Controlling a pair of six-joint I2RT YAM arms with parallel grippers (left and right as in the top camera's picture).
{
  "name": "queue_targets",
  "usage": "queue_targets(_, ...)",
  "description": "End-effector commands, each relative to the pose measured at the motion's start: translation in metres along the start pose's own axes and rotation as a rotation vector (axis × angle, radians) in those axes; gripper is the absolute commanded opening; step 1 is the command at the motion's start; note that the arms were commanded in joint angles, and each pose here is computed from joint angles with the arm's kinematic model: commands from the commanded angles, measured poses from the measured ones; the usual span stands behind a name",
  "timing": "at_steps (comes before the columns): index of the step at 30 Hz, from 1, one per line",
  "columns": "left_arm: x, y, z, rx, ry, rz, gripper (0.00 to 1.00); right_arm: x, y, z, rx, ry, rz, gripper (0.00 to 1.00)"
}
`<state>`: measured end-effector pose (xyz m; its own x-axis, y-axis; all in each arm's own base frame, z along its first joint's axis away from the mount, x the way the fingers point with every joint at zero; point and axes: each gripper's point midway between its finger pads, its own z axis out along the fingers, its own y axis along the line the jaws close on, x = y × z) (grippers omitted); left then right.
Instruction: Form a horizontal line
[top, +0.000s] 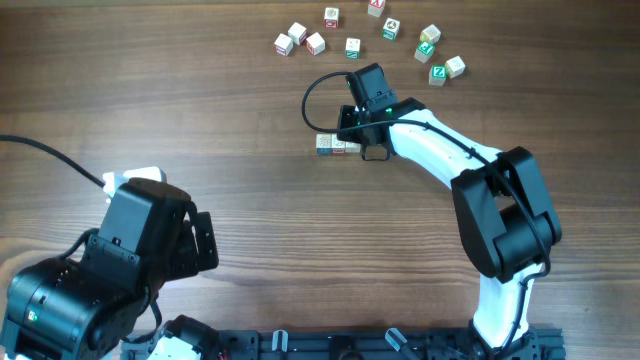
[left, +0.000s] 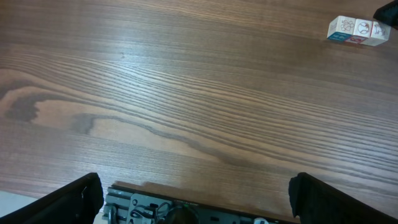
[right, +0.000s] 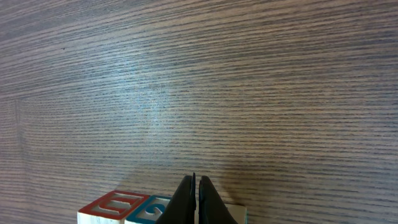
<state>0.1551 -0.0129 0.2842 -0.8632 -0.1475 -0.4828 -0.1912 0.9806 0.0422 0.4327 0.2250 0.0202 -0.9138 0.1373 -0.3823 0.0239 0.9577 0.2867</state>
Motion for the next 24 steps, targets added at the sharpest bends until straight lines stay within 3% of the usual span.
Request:
queue_targets(1, 0.0, 0.001, 0.0, -0.003, 0.0, 0.009, 1.0, 0.0, 0.004, 0.005, -0.009, 0.007, 0.012, 0.05)
queue_targets(8, 0.0, 0.001, 0.0, -0.003, 0.0, 0.009, 1.0, -0.008, 0.004, 0.005, -0.002, -0.026, 0.01, 0.05)
queue_targets(15, 0.0, 0.001, 0.0, -0.003, 0.0, 0.009, 1.0, -0.052, 0.001, -0.017, 0.052, -0.167, -0.003, 0.05)
queue_targets(19, 0.0, 0.001, 0.0, -0.003, 0.0, 0.009, 1.0, -0.109, 0.019, -0.106, 0.076, -0.315, -0.078, 0.05)
queue_targets(24, 0.0, 0.001, 0.0, -0.003, 0.0, 0.009, 1.0, -0.135, 0.025, -0.248, 0.088, -0.499, -0.082, 0.1)
